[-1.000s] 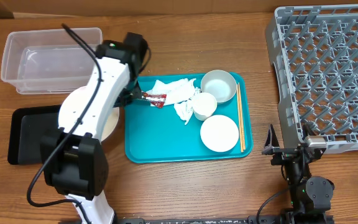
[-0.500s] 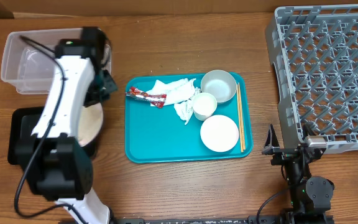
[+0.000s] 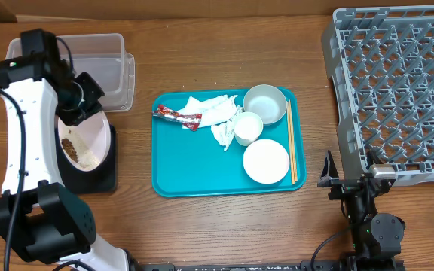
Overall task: Sort waste into correct bins and load items into the dishwasher
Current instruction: 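Carry the plate left over the black tray, then tilt the plate with the left gripper to dump rice onto black tray, then carry the emptied plate back and set it on the teal tray, then grasp the red candy wrapper on the teal tray with the left gripper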
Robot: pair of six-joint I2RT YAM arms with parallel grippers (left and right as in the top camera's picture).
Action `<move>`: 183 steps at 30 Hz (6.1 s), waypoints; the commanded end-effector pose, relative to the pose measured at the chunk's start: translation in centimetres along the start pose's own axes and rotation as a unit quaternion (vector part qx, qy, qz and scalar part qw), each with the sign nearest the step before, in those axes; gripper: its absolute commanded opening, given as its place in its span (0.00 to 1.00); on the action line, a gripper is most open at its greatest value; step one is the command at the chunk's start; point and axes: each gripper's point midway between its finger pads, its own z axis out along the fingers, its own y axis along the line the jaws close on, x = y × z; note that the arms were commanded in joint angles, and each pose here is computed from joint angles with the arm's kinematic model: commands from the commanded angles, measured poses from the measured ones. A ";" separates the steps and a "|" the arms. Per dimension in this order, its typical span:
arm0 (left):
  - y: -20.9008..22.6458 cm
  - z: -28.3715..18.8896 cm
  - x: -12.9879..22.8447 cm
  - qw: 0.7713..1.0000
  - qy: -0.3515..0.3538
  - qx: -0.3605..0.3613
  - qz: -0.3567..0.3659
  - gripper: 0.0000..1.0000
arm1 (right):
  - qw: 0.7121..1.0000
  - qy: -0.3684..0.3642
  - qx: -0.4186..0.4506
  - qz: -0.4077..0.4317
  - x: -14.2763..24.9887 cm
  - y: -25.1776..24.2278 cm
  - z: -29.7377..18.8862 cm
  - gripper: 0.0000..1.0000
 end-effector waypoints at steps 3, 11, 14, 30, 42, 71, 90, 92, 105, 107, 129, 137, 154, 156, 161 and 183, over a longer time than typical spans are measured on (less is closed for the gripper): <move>-1.0 -1.5 -0.4 0.998 -0.002 0.053 0.019 0.04 | 1.000 -0.004 0.001 -0.002 0.1 0.0 0.0 1.00; -0.5 -2.3 -0.9 0.994 0.011 0.107 -0.003 0.04 | 1.000 -0.004 0.001 -0.002 0.1 0.0 0.0 1.00; -0.4 -2.6 -0.9 0.990 0.021 0.139 -0.008 0.04 | 1.000 -0.004 0.001 -0.002 0.1 0.0 0.0 1.00; 2.4 -3.0 -0.6 0.955 0.056 0.286 -0.059 0.04 | 1.000 -0.004 0.001 -0.002 0.1 0.0 0.0 1.00; 2.0 -5.2 -1.2 0.914 0.046 0.398 -0.064 0.04 | 1.000 -0.004 0.001 -0.002 0.1 0.0 0.0 1.00; 6.7 -8.9 -1.4 0.885 -0.005 0.456 -0.090 0.04 | 1.000 -0.004 0.001 -0.002 0.1 0.0 0.0 1.00; 3.8 -9.9 4.0 0.895 0.077 0.434 -0.070 0.04 | 1.000 -0.004 0.001 -0.002 0.1 0.0 0.0 1.00; 1.9 -10.3 5.6 0.900 0.085 0.427 -0.029 0.04 | 1.000 -0.004 0.001 -0.002 0.1 0.0 0.0 1.00; -7.7 -7.3 21.2 0.892 0.228 0.254 0.296 0.04 | 1.000 -0.004 0.001 -0.002 0.1 0.0 0.0 1.00; -8.2 -5.4 22.3 0.904 0.220 0.181 0.318 0.04 | 1.000 -0.004 0.001 -0.002 0.1 0.0 0.0 1.00; -12.7 8.1 28.1 0.923 0.054 -0.127 0.360 0.04 | 1.000 -0.004 0.001 -0.002 0.1 0.0 0.0 1.00; -11.0 11.5 28.2 0.914 0.071 -0.187 0.352 0.04 | 1.000 -0.004 0.001 -0.002 0.1 0.0 0.0 1.00; -11.8 12.6 26.7 0.914 0.027 -0.191 0.358 0.12 | 1.000 -0.004 0.001 -0.002 0.1 0.0 0.0 1.00; -11.8 12.6 26.7 0.913 0.026 -0.192 0.358 0.17 | 1.000 -0.004 0.001 -0.002 0.1 0.0 0.0 1.00; -11.8 12.5 26.3 0.908 0.022 -0.195 0.370 0.24 | 1.000 -0.004 0.001 -0.002 0.1 0.0 0.0 1.00; -16.5 7.2 14.6 0.988 0.022 -0.062 0.142 1.00 | 1.000 -0.004 0.001 -0.002 0.1 0.0 0.0 1.00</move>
